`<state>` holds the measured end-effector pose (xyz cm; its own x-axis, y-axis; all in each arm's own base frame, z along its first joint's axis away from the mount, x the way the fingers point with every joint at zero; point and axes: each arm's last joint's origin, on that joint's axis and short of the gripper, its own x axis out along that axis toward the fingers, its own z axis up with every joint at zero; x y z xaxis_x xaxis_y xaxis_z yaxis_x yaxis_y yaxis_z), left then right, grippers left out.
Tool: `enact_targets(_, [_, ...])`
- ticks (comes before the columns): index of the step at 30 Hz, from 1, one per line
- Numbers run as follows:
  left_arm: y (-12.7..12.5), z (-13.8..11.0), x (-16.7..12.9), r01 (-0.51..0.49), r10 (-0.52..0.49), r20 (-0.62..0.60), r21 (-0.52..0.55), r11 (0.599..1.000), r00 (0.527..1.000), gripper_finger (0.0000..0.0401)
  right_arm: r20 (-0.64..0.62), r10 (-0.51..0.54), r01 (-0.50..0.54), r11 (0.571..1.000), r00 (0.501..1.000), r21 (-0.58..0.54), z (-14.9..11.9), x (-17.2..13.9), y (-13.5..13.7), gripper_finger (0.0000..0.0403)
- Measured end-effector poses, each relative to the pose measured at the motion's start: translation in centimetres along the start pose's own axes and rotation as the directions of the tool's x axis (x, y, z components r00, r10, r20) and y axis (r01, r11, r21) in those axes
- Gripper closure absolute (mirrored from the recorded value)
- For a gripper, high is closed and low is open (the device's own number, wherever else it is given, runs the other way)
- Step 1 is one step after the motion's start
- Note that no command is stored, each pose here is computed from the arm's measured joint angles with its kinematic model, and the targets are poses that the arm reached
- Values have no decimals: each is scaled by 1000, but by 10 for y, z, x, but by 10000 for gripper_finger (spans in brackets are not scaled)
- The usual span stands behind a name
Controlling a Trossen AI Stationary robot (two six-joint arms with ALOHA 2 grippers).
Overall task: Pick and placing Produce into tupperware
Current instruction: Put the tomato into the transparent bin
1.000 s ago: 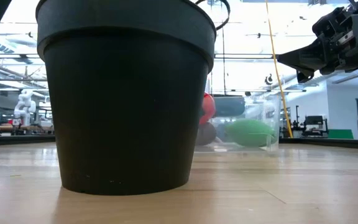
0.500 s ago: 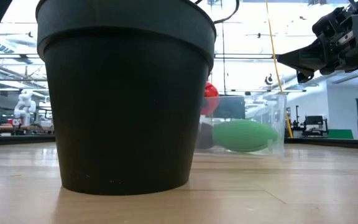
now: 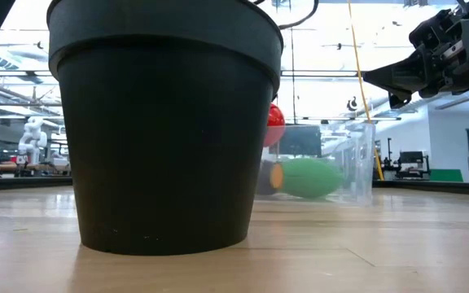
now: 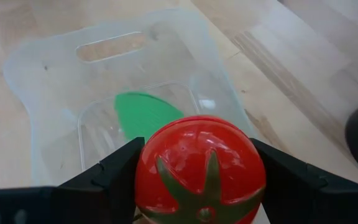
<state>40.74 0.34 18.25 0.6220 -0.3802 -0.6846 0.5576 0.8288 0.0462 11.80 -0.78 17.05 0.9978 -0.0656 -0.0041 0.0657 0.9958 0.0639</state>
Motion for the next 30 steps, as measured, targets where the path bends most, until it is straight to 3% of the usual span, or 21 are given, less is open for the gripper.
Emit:
enact_targets(15, [2,-1,-1,-21,21,-12,4,1000,1000,142,0,0,0,1000,1000,1,0,0,0,403])
enact_targets(30, [29,-19,-16,-53,54,-29,28,998,998,142,0,0,0,1000,1000,-5,0,0,0,403])
